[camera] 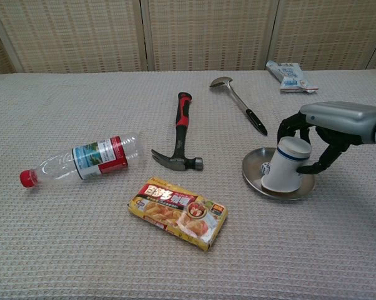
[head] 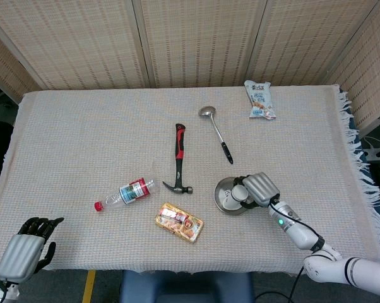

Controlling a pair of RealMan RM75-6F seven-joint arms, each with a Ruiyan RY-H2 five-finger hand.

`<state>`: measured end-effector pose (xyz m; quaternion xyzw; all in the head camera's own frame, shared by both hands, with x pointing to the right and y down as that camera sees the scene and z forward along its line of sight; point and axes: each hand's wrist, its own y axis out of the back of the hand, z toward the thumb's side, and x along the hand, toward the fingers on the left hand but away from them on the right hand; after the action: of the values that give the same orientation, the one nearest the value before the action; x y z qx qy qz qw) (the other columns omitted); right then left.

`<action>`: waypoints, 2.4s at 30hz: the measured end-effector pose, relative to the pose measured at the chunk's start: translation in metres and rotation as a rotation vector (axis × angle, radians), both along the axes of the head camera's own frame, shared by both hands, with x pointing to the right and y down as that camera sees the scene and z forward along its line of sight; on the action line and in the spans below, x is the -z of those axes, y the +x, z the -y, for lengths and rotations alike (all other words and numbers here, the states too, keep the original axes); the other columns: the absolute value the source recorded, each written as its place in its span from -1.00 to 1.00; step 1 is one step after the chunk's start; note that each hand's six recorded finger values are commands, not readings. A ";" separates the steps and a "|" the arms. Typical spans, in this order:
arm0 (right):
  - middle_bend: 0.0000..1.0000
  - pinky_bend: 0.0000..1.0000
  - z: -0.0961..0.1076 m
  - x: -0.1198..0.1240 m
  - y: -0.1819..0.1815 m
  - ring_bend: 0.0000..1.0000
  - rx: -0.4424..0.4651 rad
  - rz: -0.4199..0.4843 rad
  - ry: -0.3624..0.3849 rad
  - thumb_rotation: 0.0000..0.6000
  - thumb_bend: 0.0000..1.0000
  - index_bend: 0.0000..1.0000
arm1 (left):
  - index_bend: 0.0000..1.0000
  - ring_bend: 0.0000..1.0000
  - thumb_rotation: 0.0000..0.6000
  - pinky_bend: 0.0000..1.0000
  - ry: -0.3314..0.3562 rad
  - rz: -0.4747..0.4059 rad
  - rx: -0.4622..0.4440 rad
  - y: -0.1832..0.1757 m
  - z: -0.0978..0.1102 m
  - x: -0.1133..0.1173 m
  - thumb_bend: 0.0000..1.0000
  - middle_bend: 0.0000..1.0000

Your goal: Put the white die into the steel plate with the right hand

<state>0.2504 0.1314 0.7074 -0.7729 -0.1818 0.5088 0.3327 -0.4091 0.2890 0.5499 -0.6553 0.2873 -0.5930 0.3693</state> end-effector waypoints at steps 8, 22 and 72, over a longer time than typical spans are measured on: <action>0.05 0.53 0.000 -0.011 -0.007 -0.03 0.037 -0.025 0.054 1.00 -0.69 0.32 | -0.64 -0.61 1.00 -0.63 0.001 0.000 0.001 0.000 0.000 0.000 0.12 -0.46; 0.05 0.54 0.009 0.009 -0.015 -0.03 -0.097 0.121 -0.074 1.00 -0.69 0.31 | -0.64 -0.61 1.00 -0.63 0.003 -0.001 0.006 -0.001 0.001 0.001 0.12 -0.46; 0.05 0.54 0.015 -0.022 -0.003 -0.02 -0.003 -0.034 0.057 1.00 -0.69 0.31 | -0.64 -0.61 1.00 -0.63 0.004 -0.001 0.009 -0.001 0.001 0.002 0.12 -0.46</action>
<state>0.2475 0.1160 0.7289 -0.7541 -0.1916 0.5170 0.3568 -0.4106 0.2883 0.5477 -0.6536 0.2918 -0.5936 0.3678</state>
